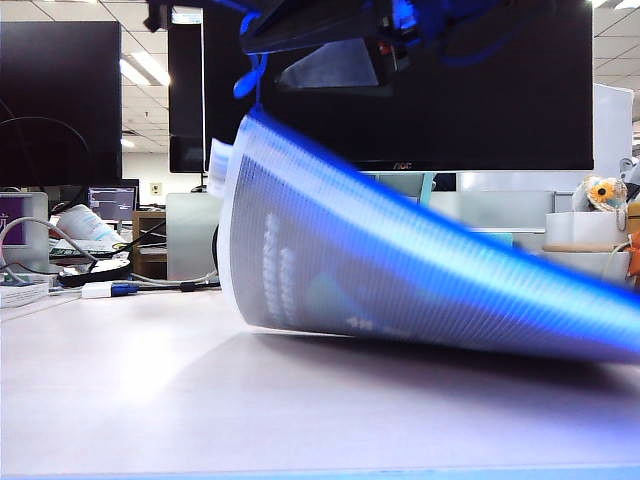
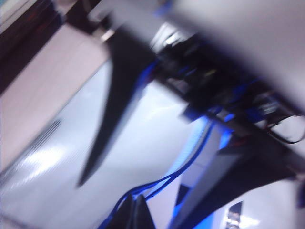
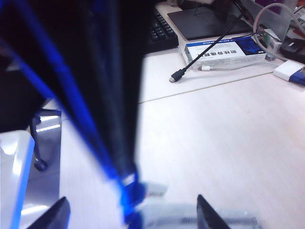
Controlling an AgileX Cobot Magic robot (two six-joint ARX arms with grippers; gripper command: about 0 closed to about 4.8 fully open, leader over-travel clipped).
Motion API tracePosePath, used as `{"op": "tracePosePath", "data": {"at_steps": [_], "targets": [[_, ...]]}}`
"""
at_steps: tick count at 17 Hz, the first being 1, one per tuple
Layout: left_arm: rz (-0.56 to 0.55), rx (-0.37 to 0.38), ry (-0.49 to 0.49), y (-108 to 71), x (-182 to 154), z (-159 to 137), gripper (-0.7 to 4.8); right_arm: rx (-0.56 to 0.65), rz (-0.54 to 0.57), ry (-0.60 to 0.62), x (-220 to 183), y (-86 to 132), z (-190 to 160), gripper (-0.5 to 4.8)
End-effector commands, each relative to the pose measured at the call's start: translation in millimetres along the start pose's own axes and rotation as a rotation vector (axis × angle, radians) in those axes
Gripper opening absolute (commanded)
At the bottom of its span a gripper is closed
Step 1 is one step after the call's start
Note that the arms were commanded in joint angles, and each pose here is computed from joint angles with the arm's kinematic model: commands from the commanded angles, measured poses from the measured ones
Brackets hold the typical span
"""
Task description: Pick up the transparent plastic file bag with a blue zipper and close its zipper.
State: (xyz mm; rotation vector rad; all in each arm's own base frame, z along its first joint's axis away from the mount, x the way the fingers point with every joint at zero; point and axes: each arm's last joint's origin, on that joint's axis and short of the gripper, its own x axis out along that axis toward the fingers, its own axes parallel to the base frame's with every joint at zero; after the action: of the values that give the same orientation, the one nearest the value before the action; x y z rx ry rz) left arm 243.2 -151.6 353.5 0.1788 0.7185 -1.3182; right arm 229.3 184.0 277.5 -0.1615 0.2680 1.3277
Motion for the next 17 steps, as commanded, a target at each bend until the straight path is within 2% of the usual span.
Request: {"op": "tracePosePath", "data": {"at_steps": [1,2,4,7,8,9,10,11,12,15,17], "targets": [[-0.032,0.024,-0.046,-1.4,-1,5,-0.05,0.028,0.002,-0.038,5,-4,2,3.19],[-0.040,0.018,-0.054,-1.5,-1,5,-0.05,0.030,0.002,-0.039,7,-5,1,2.60],[-0.033,0.027,-0.060,-0.8,-1,6,-0.05,0.034,0.001,-0.035,8,-6,-1,0.01],[0.000,0.040,-0.062,1.3,0,7,-0.05,0.013,-0.008,-0.060,8,-7,2,-0.01],[0.040,0.055,-0.062,2.8,-1,8,0.41,0.009,-0.009,-0.065,8,-7,3,-0.01],[0.086,0.072,-0.066,4.5,-1,10,3.29,0.011,-0.012,-0.063,8,-7,3,-0.01],[0.144,0.100,-0.053,6.6,-2,10,4.79,0.020,-0.013,-0.060,7,-8,2,-0.01],[0.217,0.118,-0.022,8.7,-2,9,4.79,0.030,-0.016,-0.061,7,-8,3,-0.01],[0.242,0.171,0.006,9.2,-2,8,4.79,0.031,-0.017,-0.064,6,-7,3,-0.01],[0.216,0.281,0.065,7.3,-2,3,4.79,0.031,-0.035,-0.067,0,-6,7,-0.01],[0.160,0.381,0.130,5.2,-3,-5,4.79,0.025,-0.072,-0.079,-10,-6,12,-0.01]]}}
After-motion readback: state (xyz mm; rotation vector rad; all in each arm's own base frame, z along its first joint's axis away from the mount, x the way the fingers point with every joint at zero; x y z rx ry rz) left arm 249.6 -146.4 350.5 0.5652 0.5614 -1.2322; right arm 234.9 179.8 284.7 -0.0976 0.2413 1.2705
